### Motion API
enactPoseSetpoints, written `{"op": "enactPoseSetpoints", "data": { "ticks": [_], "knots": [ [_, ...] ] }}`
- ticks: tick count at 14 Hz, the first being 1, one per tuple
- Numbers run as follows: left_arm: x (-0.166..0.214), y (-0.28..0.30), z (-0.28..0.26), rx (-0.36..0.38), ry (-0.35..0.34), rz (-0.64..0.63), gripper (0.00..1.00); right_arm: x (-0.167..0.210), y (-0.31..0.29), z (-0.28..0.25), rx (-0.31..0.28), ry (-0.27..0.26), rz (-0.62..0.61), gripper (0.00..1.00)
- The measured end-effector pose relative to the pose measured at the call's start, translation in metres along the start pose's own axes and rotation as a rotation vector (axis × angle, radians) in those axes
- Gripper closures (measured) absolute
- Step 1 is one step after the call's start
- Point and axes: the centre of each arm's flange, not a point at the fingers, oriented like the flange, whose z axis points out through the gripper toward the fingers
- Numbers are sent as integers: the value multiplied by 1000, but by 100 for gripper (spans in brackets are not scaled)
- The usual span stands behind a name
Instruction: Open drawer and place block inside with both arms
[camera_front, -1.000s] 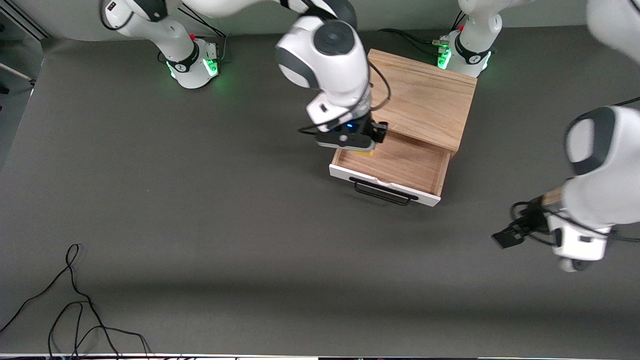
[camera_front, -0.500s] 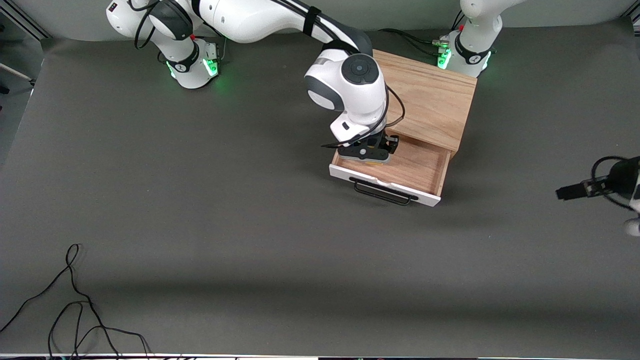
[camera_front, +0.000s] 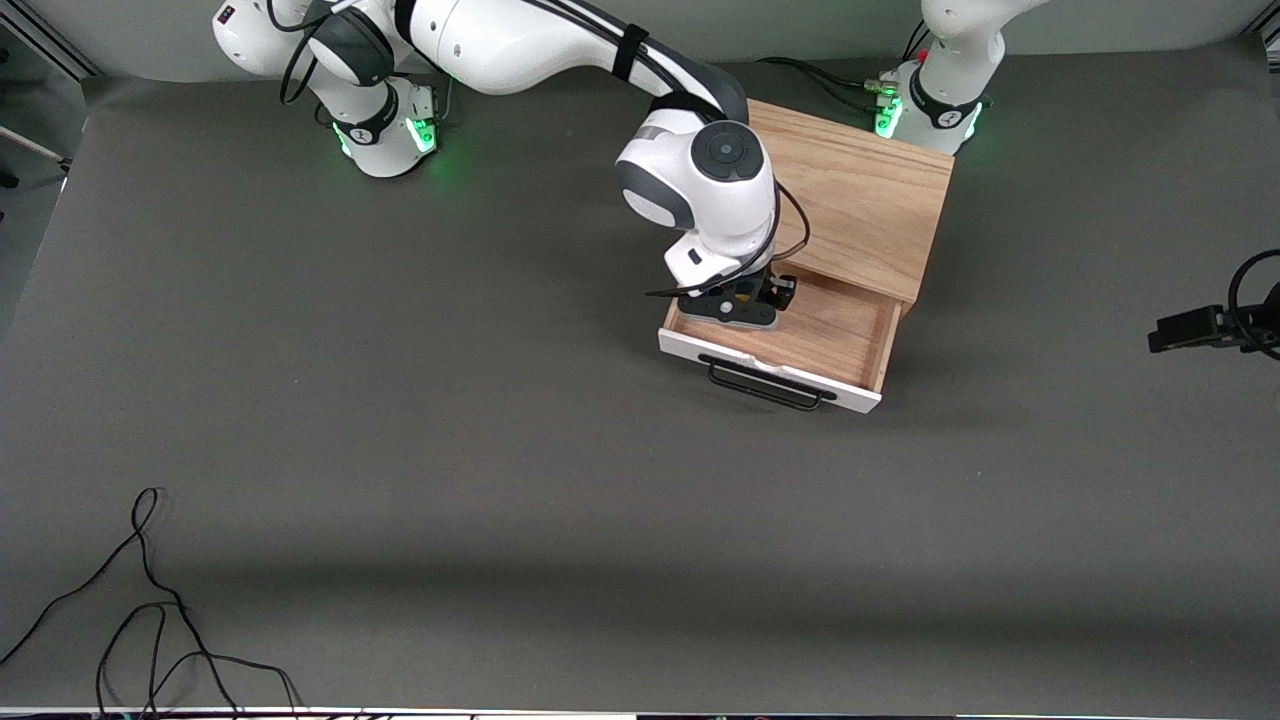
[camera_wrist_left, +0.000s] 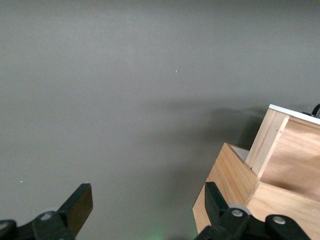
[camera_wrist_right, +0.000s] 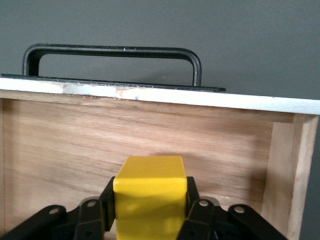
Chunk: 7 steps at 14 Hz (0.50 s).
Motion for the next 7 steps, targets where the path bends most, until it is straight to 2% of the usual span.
{"op": "enactPoseSetpoints", "data": {
  "ticks": [2, 7],
  "knots": [
    [-10, 7, -11, 17, 13, 12, 0, 1, -3, -7, 13, 5, 4, 43],
    [-27, 33, -14, 50, 36, 39, 0, 3, -11, -48, 68, 27, 4, 0]
  ]
}}
